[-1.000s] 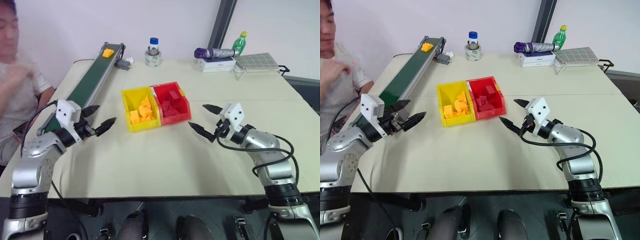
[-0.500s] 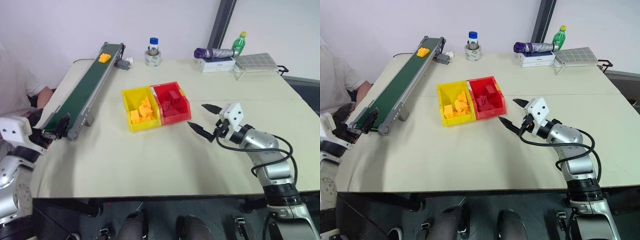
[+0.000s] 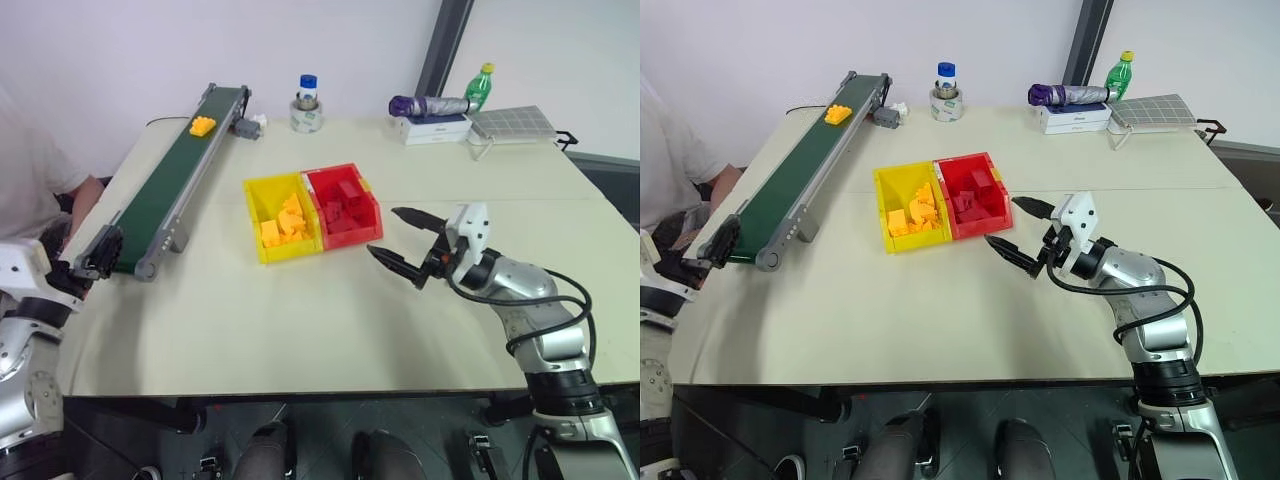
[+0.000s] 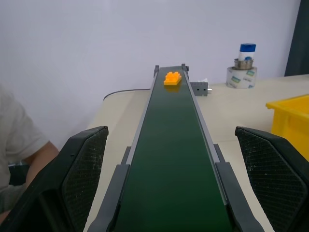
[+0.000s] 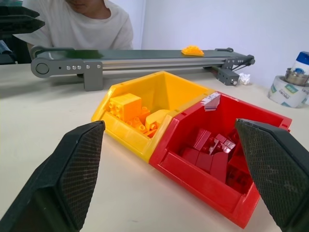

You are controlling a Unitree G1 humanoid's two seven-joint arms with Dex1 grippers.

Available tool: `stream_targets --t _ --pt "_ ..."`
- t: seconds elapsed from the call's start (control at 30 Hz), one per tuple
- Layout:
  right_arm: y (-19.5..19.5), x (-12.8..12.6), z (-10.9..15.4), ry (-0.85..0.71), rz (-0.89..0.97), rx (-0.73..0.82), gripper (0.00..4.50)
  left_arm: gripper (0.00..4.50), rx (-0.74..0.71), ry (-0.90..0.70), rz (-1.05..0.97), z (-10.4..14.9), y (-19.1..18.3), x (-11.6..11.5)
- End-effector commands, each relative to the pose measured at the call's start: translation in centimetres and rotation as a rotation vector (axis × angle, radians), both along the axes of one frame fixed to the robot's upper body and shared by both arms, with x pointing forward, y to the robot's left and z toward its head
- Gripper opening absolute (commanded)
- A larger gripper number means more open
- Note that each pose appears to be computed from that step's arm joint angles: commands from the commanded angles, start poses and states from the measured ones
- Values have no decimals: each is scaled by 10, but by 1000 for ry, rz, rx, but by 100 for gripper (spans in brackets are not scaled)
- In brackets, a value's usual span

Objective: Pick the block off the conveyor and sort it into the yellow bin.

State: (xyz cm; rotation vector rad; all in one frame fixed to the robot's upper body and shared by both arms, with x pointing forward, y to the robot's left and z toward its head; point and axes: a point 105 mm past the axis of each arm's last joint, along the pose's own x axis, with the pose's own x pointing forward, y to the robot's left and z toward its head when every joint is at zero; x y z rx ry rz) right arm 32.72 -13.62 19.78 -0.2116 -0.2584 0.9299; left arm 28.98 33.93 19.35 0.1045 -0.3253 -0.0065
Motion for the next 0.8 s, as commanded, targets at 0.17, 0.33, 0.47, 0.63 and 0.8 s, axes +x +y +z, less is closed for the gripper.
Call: stream_targets --t 0.17,0.33,0.47,0.63,0.8 --pt "-2 -3 14 -66 -11 1 450 445 33 -25 14 9 1 -1" --pt "-2 -2 14 -72 -14 -4 450 445 24 -21 32 8 6 -1" --pt "-2 -2 14 -85 -17 -12 450 445 27 -14 23 7 4 0" --pt "-2 -2 14 -95 -22 -17 450 445 28 -13 16 7 2 2" --pt "-2 -2 13 -101 -25 -24 450 445 33 -9 13 8 0 5"
